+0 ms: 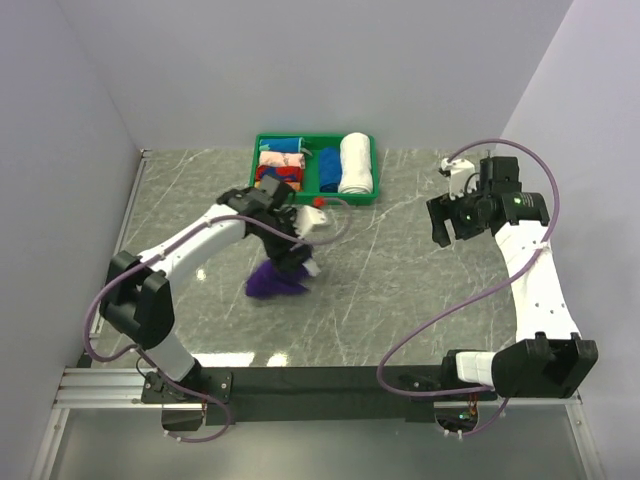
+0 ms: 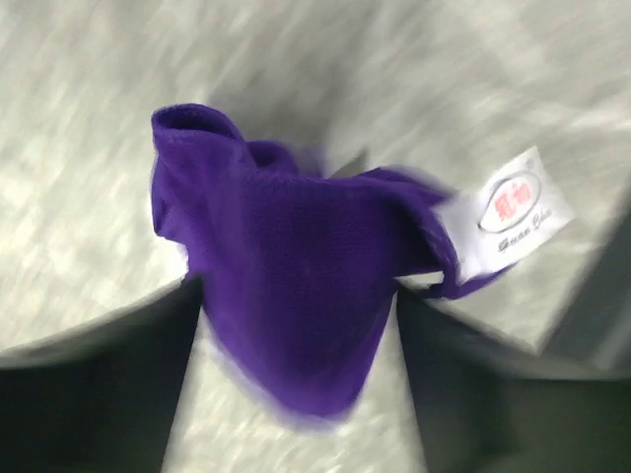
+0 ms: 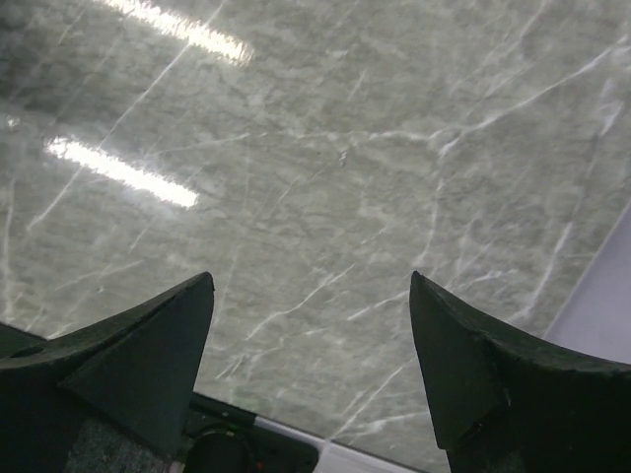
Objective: Roll the towels
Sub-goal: Move the towel to the center of the board
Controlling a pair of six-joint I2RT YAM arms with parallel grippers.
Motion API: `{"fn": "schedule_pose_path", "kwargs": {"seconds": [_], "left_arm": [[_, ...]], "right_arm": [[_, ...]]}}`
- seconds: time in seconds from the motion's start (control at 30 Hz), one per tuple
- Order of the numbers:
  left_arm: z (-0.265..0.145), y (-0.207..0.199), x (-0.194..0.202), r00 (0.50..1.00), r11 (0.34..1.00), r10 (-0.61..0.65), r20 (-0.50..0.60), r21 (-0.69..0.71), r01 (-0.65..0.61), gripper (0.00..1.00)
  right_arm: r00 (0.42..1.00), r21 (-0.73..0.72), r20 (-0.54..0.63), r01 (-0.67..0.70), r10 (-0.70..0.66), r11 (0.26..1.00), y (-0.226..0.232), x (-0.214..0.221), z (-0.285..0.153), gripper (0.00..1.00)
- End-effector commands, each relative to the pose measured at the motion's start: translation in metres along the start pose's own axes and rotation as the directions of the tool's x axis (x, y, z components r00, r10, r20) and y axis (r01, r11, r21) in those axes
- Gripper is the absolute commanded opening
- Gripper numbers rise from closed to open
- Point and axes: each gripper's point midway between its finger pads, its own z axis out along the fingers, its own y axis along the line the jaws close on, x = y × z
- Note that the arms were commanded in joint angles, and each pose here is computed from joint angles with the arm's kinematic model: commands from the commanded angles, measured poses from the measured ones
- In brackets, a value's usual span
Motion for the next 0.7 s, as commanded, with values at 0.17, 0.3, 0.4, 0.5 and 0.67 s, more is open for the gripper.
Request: {"fn": "schedule_pose_path", "kwargs": {"seconds": [0.17, 0.3, 0.4, 0.5, 0.67], "left_arm": [[-0.036, -0.027, -0.081, 0.962, 0.989, -0.119, 0.245, 0.115, 0.093, 0.99], [-0.045, -0.006, -0.038, 0.949, 0.972, -0.230, 0.214, 0.099, 0.213, 0.91], [-0.046, -0.003, -0.010, 0.911, 0.928, -0.367, 0.189, 0.143, 0.344, 0.82], [-0.052, 0.000, 0.009, 0.855, 0.876, -0.481, 0.194, 0.155, 0.457, 0.77], [-0.075, 0.004, 0.032, 0.816, 0.849, -0.525, 0.243, 0.084, 0.521, 0.81]], "right_arm": [[0.996, -0.122, -0.013, -0.086, 0.085, 0.989, 0.029, 0.020, 0.000, 0.84], [0.990, -0.217, -0.042, -0.141, 0.136, 0.966, 0.050, 0.029, 0.013, 0.70], [0.989, -0.315, -0.052, -0.151, 0.142, 0.937, 0.078, 0.030, 0.029, 0.57], [0.994, -0.414, -0.066, -0.105, 0.085, 0.904, 0.120, 0.031, 0.047, 0.51], [0.996, -0.496, -0.085, -0.027, -0.018, 0.868, 0.170, 0.041, 0.083, 0.50]]}}
